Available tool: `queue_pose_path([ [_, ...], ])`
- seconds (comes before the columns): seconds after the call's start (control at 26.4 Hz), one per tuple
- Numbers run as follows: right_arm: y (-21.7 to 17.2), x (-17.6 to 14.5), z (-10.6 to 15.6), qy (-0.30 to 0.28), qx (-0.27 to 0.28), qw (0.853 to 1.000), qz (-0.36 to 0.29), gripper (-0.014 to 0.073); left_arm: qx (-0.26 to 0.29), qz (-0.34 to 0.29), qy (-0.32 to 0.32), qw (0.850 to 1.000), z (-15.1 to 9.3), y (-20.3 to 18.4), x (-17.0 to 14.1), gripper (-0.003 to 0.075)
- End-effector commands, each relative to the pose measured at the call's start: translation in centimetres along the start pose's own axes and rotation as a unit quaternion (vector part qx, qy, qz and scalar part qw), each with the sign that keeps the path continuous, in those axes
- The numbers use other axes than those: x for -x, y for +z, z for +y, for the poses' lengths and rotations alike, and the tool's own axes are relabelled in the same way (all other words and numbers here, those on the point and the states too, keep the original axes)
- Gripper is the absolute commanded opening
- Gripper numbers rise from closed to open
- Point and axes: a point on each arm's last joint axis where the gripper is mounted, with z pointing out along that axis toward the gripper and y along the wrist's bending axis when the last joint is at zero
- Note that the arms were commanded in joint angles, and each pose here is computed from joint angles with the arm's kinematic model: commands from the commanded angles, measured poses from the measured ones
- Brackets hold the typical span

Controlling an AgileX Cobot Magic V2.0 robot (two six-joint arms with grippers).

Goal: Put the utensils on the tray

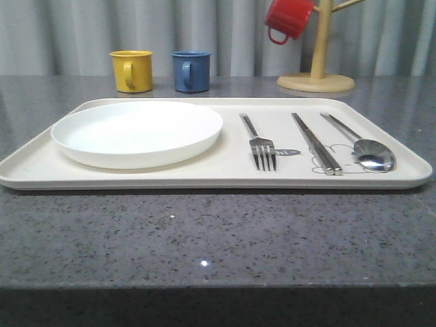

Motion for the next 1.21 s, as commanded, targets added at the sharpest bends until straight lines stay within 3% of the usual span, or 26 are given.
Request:
queue_pose_path([
  [0.0,-0.3,1.6,0.0,-0.012,-0.001,0.999,-0.052,-0.0118,0.008,-0.053,-0.009,0.999,0.2,-0.2,1.6,-0.0019],
  [0.87,-0.3,1.6,0.0,-0.012,-0.001,0.999,-0.052,-0.0118,0.008,-0.052,-0.009,0.999,0.2,-0.2,1.6,-0.0019],
  [1.17,-0.3,1.6,0.0,-0.012,-0.001,0.999,-0.052,-0.0118,-0.006,-0.029,0.015,0.999,-0.2,0.1,-1.7,-0.0019],
])
